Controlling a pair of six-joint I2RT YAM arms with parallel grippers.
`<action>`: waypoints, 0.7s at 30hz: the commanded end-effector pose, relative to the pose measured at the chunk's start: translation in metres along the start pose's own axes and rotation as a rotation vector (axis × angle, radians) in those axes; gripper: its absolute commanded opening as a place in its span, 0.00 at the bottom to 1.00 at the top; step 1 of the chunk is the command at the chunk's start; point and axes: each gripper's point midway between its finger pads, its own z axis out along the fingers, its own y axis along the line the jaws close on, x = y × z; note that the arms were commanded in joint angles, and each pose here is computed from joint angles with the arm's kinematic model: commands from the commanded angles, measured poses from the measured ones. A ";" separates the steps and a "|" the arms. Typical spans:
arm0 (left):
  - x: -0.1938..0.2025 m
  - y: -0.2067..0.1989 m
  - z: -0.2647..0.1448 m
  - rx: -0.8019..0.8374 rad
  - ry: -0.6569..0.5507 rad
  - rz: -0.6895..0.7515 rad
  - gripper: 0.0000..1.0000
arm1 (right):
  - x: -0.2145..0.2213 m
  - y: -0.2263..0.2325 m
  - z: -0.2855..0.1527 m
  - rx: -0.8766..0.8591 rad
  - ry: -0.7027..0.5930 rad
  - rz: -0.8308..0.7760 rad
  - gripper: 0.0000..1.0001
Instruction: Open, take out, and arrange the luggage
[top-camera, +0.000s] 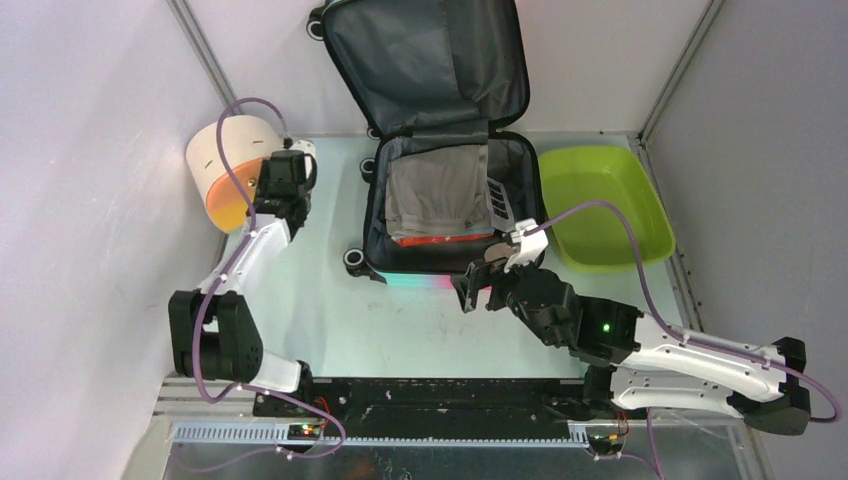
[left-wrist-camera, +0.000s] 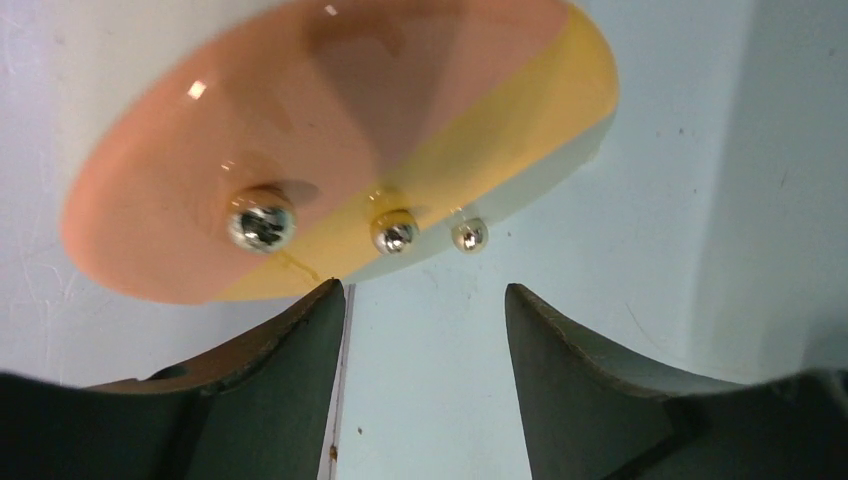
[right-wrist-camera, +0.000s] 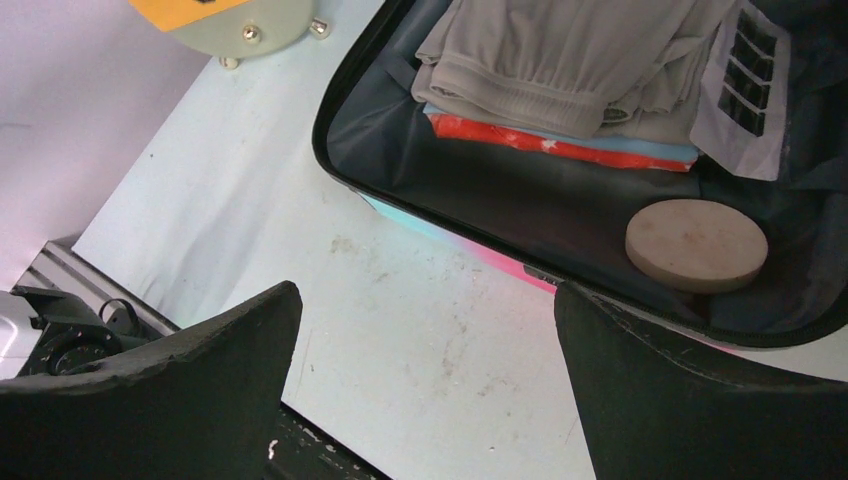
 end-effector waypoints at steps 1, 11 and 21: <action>-0.001 0.002 0.001 -0.056 -0.011 0.020 0.65 | -0.010 -0.008 -0.007 0.031 -0.038 0.018 1.00; 0.008 0.012 0.020 -0.203 -0.012 -0.012 0.45 | -0.008 -0.014 -0.004 0.057 -0.034 0.000 0.99; 0.005 0.014 0.040 -0.245 -0.002 -0.035 0.44 | -0.014 -0.013 -0.003 0.032 -0.052 0.033 1.00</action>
